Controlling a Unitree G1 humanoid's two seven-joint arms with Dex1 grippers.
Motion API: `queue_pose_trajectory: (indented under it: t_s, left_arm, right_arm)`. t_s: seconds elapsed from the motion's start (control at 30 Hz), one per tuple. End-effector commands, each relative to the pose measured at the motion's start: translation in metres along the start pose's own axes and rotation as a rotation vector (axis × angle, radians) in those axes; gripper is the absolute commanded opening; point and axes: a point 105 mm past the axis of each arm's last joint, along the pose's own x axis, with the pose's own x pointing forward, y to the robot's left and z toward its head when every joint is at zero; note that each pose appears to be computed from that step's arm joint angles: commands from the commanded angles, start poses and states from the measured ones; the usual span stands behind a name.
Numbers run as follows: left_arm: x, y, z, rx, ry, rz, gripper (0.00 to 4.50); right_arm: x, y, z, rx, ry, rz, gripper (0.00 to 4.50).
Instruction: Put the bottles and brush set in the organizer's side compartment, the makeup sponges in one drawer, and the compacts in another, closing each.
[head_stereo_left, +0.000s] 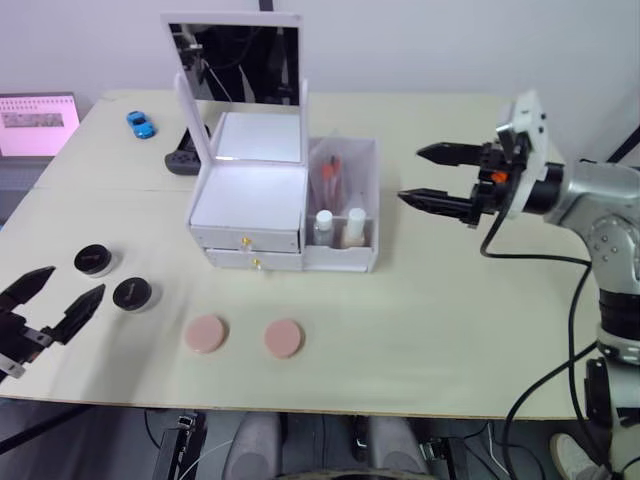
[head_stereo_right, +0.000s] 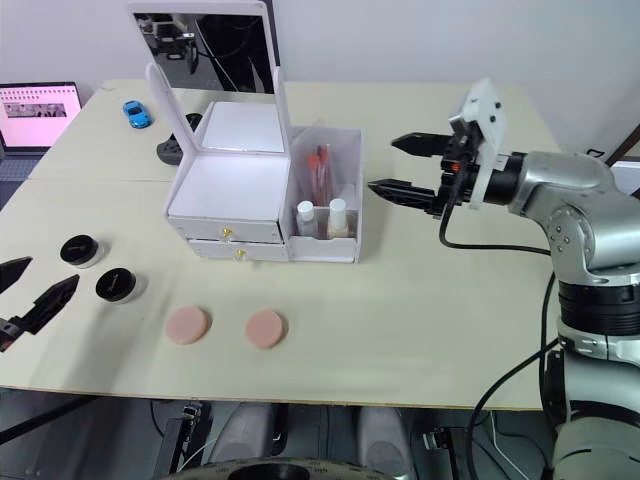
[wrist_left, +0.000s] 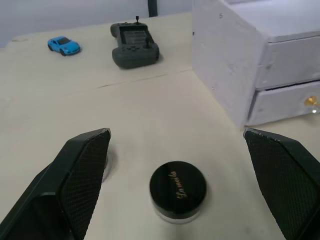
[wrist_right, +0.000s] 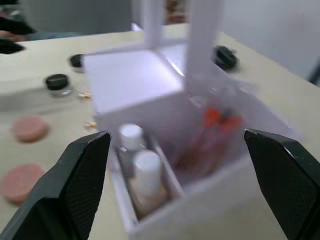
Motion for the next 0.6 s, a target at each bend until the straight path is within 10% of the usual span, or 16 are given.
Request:
queue_pose_trajectory:
  t_s: [0.03, 0.6]
  left_arm:
    - [0.006, -0.025, 0.01, -0.009, -0.044, -0.013, 4.48]
    - [0.068, -0.128, -0.016, -0.141, -0.118, -0.085, 4.48]
  right_arm:
    - [0.005, 0.012, 0.025, -0.08, -0.018, 0.065, 4.47]
    - [0.012, 0.025, 0.051, -0.117, 0.031, 0.095, 4.47]
